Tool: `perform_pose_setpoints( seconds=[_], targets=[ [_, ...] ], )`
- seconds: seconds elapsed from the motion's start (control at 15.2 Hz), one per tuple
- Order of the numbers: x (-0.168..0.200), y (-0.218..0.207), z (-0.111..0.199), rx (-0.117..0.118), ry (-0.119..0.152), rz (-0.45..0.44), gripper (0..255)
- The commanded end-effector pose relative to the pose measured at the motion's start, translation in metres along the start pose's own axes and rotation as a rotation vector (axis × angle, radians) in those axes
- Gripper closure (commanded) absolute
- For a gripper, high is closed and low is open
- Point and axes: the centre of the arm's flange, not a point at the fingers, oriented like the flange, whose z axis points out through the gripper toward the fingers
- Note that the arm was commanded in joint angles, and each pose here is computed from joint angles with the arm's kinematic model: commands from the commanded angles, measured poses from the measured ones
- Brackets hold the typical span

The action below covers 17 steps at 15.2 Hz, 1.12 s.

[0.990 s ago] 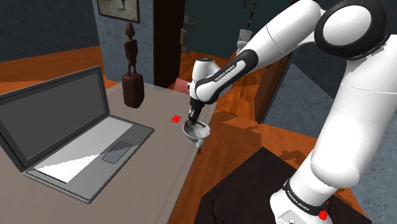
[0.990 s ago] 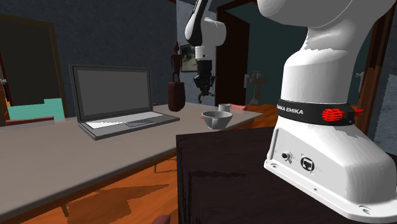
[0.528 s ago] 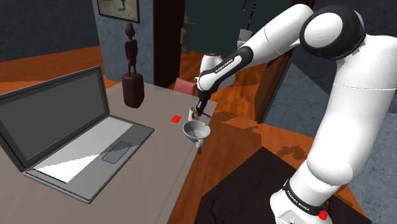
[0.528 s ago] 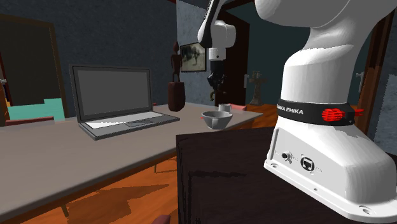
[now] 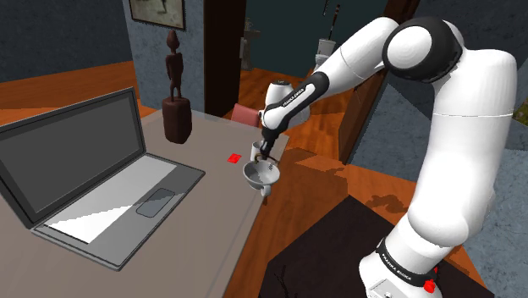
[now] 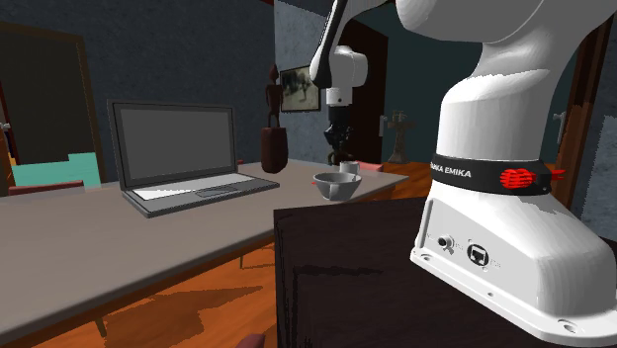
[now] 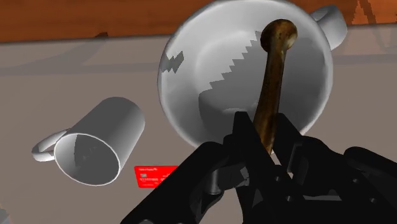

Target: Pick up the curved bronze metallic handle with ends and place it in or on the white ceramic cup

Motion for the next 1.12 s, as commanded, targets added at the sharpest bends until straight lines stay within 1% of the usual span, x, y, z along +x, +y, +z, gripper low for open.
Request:
perform_pose_setpoints(
  seconds=[0.0, 0.53, 0.99, 1.06],
  targets=[
    [-0.001, 0.0, 0.01, 0.0, 0.0, 0.0, 255],
    [-0.002, -0.003, 0.052, 0.0, 0.0, 0.0, 255],
    [-0.002, -0.003, 0.052, 0.0, 0.0, 0.0, 255],
    [-0.002, -0.003, 0.052, 0.0, 0.0, 0.0, 0]
  ],
)
